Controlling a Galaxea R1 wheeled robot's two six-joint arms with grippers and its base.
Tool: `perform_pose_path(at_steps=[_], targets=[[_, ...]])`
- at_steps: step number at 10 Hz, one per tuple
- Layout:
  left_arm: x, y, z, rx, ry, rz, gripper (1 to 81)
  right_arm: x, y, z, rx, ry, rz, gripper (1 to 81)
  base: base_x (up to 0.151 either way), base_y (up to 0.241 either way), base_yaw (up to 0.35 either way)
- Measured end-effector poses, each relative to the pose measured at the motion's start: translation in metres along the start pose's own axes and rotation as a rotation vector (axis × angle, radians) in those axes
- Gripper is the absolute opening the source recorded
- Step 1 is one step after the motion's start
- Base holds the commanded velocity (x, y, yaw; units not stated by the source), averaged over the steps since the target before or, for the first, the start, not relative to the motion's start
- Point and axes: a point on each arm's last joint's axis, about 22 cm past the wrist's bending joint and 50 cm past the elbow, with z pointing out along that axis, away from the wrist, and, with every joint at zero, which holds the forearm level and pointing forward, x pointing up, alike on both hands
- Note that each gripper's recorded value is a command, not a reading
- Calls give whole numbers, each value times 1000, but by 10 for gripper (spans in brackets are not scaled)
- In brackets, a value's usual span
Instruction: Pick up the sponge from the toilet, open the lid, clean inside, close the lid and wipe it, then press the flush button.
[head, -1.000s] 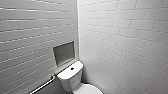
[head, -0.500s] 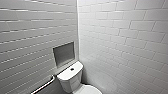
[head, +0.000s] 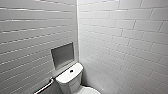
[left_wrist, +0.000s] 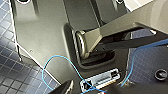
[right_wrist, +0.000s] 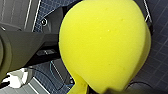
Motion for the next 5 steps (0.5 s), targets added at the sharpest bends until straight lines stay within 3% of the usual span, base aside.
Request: perform_pose_path(at_steps=[5], targets=[[1,0,0,0,1,0,811,-3,3,-1,-6,-2,1,10,106,0,0]])
